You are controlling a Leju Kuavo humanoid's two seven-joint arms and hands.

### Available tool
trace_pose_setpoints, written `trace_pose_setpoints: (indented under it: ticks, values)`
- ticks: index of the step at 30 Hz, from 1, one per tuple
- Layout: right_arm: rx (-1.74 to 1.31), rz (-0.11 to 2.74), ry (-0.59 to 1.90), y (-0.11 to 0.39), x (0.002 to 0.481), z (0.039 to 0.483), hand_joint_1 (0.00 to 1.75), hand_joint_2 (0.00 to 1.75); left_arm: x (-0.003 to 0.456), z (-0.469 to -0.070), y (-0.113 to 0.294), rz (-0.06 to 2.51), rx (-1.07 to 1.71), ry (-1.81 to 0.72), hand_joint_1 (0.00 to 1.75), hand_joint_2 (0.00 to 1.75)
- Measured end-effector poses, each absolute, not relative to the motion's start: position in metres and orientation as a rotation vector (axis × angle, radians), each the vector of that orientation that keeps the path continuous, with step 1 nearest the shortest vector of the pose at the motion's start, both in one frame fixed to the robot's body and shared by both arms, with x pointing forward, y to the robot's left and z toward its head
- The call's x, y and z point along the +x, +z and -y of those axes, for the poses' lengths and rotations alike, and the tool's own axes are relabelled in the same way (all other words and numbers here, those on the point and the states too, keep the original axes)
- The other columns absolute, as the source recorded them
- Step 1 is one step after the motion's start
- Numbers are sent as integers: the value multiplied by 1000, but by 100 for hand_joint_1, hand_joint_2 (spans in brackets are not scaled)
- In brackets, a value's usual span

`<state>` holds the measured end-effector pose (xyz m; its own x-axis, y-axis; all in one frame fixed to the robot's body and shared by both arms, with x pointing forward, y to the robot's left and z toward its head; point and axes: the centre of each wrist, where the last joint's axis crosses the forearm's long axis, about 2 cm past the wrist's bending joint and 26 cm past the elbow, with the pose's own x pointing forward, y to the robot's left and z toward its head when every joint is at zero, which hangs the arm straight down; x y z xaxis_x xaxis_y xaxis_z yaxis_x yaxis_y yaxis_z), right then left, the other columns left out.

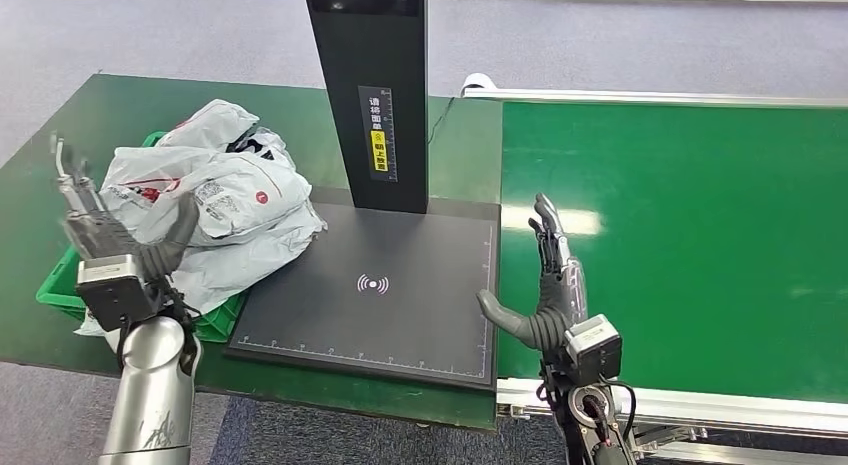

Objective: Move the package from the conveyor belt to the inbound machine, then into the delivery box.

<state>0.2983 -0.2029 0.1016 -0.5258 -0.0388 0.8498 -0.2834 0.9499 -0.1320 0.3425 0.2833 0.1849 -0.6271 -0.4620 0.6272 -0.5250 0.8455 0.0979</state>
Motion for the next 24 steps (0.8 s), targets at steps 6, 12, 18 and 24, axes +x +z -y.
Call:
trace_pose_setpoints:
  ticks: [6, 12, 18, 24]
  values:
    - [237, 2113, 315, 103, 302, 203, 0, 175, 336, -257, 173, 2396, 266, -87, 0, 175]
    - [245, 2075, 313, 102, 305, 204, 0, 175, 323, -233, 155, 2290, -255, -281, 0, 175]
    - [238, 1915, 237, 91, 304, 211, 0, 175, 316, -230, 133, 2096, -368, -302, 0, 175]
    - [264, 1776, 183, 77, 301, 217, 0, 175, 312, -230, 115, 1966, -366, -316, 0, 175]
